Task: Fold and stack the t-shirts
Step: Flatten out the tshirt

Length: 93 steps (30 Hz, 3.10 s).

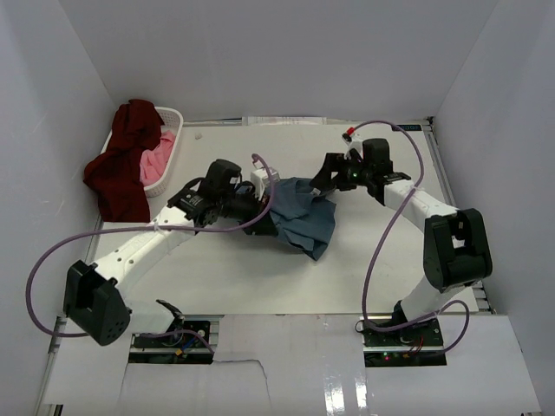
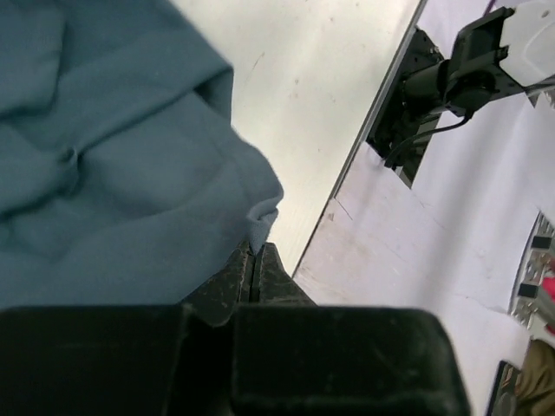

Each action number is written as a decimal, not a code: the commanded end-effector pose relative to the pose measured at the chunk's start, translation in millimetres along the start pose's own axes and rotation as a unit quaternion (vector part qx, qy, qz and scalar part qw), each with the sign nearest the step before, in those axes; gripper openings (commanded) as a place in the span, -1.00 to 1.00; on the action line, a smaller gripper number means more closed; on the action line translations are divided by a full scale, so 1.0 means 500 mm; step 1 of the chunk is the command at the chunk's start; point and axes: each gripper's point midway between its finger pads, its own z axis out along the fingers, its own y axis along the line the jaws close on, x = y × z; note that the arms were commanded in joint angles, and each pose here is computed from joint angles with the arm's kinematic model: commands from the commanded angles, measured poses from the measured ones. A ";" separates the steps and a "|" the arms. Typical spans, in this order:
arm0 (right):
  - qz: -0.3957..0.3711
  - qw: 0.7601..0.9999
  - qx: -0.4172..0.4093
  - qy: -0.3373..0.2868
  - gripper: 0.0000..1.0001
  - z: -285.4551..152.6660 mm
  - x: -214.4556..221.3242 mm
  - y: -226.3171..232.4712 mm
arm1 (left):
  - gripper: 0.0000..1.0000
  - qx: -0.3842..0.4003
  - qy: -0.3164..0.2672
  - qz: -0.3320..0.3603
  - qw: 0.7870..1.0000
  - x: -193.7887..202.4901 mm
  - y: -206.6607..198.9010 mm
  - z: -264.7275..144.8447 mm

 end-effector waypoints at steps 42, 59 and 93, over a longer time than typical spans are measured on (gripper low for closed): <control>-0.253 0.901 -0.307 0.174 0.51 0.356 0.146 0.369 | -1.00 -0.158 0.035 -0.372 0.914 0.343 0.031 -0.043; -0.261 0.895 -0.323 0.164 0.21 0.352 0.130 0.393 | -1.00 -0.158 0.045 -0.372 0.913 0.346 0.033 -0.038; -0.205 0.962 -0.179 -0.008 -0.85 0.169 -0.283 0.310 | -1.00 -0.271 -0.004 -0.327 0.905 0.235 0.110 -0.097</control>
